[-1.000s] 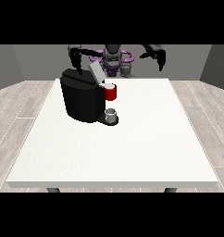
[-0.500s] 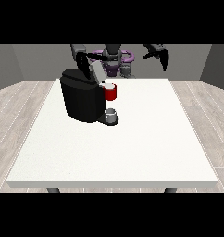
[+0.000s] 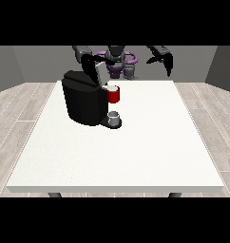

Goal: Insert the coffee pod into the coffee machine and close the lid

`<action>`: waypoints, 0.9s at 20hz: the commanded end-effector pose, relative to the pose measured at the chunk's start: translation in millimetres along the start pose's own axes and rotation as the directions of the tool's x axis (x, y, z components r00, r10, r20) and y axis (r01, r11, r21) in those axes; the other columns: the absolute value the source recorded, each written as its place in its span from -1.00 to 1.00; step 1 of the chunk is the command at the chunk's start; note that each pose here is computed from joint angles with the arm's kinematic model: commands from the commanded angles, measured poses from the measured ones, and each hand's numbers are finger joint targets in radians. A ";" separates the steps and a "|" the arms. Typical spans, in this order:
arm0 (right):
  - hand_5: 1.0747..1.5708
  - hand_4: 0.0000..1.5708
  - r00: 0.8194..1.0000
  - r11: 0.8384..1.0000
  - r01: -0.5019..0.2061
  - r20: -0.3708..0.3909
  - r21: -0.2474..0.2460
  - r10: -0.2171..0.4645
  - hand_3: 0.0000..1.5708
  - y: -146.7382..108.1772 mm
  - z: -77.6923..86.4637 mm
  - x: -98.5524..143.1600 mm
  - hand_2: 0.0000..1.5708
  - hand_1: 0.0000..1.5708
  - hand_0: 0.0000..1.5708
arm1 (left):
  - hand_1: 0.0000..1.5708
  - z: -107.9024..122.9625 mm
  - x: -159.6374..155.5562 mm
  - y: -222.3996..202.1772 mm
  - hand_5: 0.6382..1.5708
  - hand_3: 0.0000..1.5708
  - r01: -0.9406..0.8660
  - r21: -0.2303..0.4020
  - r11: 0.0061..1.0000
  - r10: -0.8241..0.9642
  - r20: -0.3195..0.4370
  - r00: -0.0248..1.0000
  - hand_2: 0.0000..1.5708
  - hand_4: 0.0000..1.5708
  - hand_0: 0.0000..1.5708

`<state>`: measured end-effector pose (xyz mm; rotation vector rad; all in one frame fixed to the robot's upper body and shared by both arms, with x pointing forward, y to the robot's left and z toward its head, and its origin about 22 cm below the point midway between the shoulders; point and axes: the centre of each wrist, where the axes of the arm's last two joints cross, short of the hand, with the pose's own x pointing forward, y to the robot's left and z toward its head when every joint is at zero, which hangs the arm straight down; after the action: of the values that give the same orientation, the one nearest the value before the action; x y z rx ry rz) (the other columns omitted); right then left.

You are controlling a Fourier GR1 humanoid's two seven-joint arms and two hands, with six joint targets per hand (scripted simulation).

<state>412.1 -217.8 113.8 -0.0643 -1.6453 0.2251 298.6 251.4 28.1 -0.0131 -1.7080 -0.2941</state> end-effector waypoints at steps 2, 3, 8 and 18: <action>1.00 -0.87 0.998 0.997 -0.053 0.048 0.049 0.051 -1.00 28.9 -10.2 22.3 -1.00 -1.00 -1.00 | -1.00 4.8 -3.2 5.0 1.00 -1.00 0.001 -0.035 0.999 -0.002 -0.007 1.000 -1.00 -0.48 -1.00; 1.00 -0.86 0.994 0.995 -0.058 0.098 0.081 0.049 -1.00 26.0 -15.5 42.3 -1.00 -1.00 -1.00 | -1.00 -10.9 6.7 7.5 1.00 -1.00 0.017 -0.006 1.000 -0.017 0.015 1.000 -1.00 -0.51 -1.00; 1.00 -1.00 0.995 0.994 -0.075 0.079 0.082 0.068 -1.00 51.1 -14.4 45.1 -1.00 -1.00 -1.00 | -1.00 -8.1 3.7 -9.5 1.00 -1.00 0.001 -0.050 0.999 -0.001 0.005 1.000 -1.00 -0.51 -1.00; 1.00 -0.67 0.954 0.975 -0.221 0.212 0.008 0.214 -1.00 35.3 -20.7 103.3 -1.00 -1.00 -1.00 | -1.00 -29.0 22.2 -10.5 1.00 -1.00 0.014 -0.083 0.996 -0.005 0.106 0.994 -1.00 -0.44 -1.00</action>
<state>420.8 -215.4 171.6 -0.3376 -1.6203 0.3130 314.9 238.5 43.5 -0.0723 -1.7576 -0.3685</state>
